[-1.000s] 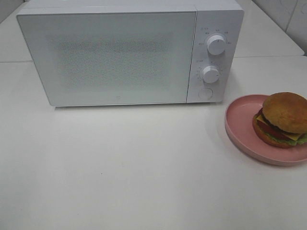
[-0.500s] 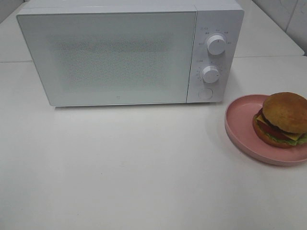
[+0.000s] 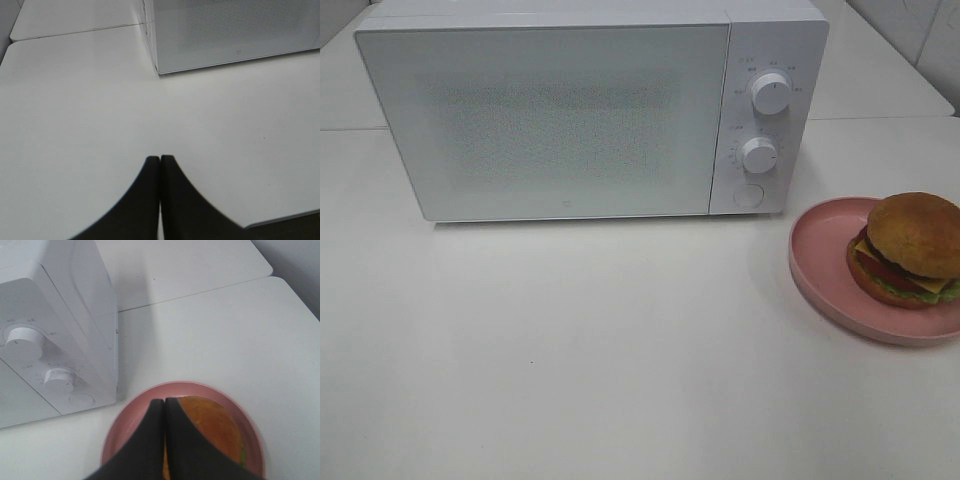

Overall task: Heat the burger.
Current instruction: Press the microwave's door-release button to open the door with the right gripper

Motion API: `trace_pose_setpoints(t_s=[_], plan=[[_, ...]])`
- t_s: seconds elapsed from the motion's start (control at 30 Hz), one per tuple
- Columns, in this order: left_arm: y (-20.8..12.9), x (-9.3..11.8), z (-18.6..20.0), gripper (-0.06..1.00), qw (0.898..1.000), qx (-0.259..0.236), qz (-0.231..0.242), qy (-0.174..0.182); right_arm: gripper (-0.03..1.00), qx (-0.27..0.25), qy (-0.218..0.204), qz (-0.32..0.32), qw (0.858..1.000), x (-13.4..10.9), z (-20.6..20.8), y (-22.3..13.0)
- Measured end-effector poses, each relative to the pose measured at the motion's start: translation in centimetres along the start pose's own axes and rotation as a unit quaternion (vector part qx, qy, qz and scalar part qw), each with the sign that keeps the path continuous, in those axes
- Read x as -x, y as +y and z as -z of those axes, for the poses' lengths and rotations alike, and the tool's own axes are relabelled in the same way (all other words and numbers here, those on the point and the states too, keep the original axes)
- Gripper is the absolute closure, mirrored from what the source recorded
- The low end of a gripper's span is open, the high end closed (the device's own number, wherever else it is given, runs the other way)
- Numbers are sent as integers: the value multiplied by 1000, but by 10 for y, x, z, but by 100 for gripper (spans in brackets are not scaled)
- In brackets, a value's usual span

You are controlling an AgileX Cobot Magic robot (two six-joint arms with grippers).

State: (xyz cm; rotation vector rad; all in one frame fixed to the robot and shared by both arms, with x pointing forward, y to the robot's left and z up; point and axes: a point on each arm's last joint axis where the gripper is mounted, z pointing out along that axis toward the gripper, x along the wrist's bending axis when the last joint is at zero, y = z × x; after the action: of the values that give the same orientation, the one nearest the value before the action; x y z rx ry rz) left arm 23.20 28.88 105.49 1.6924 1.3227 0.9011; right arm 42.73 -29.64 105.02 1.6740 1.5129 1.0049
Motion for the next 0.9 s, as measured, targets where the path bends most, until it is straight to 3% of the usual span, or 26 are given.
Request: trace_pose_setpoints(t_s=[0.13,0.2,0.3,0.37,0.47,0.73,0.9], plan=[[0,0,0,94,1000,0,0,0,96,4,22,10,1000,-10,-8,0],[0,0,0,94,1000,0,0,0,96,-3,68,37,997,-33,-20,-5],[0,0,0,94,1000,0,0,0,96,0,78,42,996,-38,-22,-6],[0,0,0,94,1000,0,0,0,96,-3,123,69,990,-64,-35,-14],[0,0,0,94,1000,0,0,0,96,-4,151,85,985,-81,-43,-22],[0,0,0,94,1000,0,0,0,96,-38,203,125,970,-120,-61,-47],[0,0,0,94,1000,0,0,0,96,-46,213,133,967,-134,-75,-57]])
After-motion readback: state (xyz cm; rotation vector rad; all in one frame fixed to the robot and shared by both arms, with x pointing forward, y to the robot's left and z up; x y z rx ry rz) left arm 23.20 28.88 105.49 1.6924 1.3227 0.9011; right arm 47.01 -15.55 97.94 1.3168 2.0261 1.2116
